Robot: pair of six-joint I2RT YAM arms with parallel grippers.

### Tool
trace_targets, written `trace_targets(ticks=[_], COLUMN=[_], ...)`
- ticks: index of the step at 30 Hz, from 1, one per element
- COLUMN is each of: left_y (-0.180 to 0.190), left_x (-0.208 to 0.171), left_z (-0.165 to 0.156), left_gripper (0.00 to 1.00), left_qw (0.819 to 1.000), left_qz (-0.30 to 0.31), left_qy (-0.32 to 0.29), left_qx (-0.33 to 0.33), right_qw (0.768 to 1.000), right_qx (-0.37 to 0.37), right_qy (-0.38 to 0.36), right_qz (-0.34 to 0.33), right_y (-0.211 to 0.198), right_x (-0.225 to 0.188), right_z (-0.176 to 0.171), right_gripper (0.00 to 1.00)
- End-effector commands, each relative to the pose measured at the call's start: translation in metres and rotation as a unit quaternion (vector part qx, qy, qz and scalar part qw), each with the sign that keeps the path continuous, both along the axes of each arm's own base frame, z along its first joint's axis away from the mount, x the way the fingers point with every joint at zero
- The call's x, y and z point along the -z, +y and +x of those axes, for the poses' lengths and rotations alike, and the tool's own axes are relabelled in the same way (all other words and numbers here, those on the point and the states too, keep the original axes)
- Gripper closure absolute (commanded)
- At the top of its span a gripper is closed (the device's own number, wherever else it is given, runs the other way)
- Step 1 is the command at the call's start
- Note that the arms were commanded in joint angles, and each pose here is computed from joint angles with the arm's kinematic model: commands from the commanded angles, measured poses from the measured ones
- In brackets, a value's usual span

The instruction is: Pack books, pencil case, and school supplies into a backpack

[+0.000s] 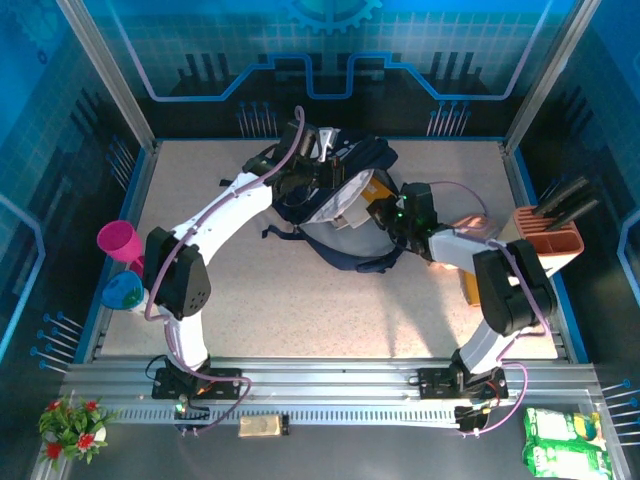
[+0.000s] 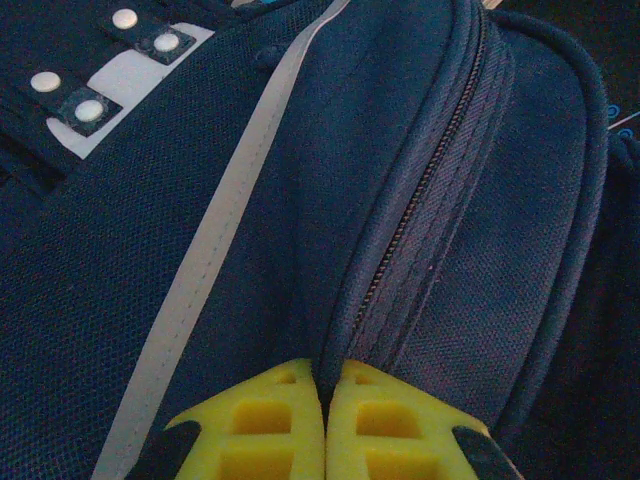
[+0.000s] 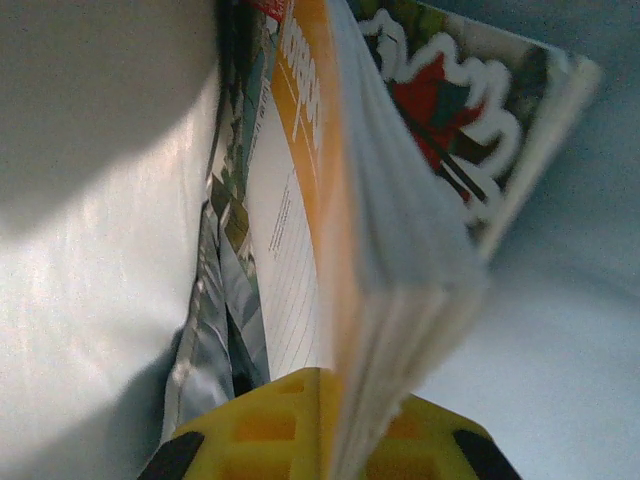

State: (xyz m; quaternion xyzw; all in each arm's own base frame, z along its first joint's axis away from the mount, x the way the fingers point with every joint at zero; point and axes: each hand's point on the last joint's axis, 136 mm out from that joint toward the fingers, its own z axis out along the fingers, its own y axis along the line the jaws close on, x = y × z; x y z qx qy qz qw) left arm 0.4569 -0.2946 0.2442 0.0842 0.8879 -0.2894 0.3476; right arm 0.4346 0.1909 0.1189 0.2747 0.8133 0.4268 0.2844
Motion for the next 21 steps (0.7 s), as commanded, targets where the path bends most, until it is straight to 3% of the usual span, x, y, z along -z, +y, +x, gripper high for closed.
trace_targets(ticks=[1,8,11,15,19,21], left_y=[0.0,0.005,0.009,0.011,0.011,0.012], left_x=[-0.073,-0.076,-0.076,-0.072,-0.062,-0.053], left_z=[-0.001,0.001,0.003,0.005,0.007,0.009], left_gripper=[1.0,1.0,1.0,1.0,1.0,1.0], left_qw=[0.995,0.995,0.995,0.995,0.996,0.997], left_qz=[-0.066,-0.07,-0.071,-0.074,-0.073,-0.069], left_qy=[-0.073,-0.072,-0.069,-0.062,-0.051,-0.041], left_qx=[0.005,-0.005,-0.012,-0.017,-0.017,-0.019], right_qw=[0.999,0.999,0.999,0.999,0.999,0.999], right_qx=[0.011,-0.021,-0.027,-0.022,-0.013,-0.008], right_qy=[-0.038,-0.015,-0.01,-0.015,-0.025,-0.023], right_qz=[0.021,0.044,0.045,0.036,0.03,0.022], right_y=[0.016,0.045,0.044,0.026,0.004,-0.008], right_x=[-0.021,-0.003,-0.002,-0.009,-0.017,-0.016], right_z=[0.028,0.048,0.044,0.029,0.006,-0.01], right_gripper=[1.0,0.93,0.79,0.51,0.34,0.3])
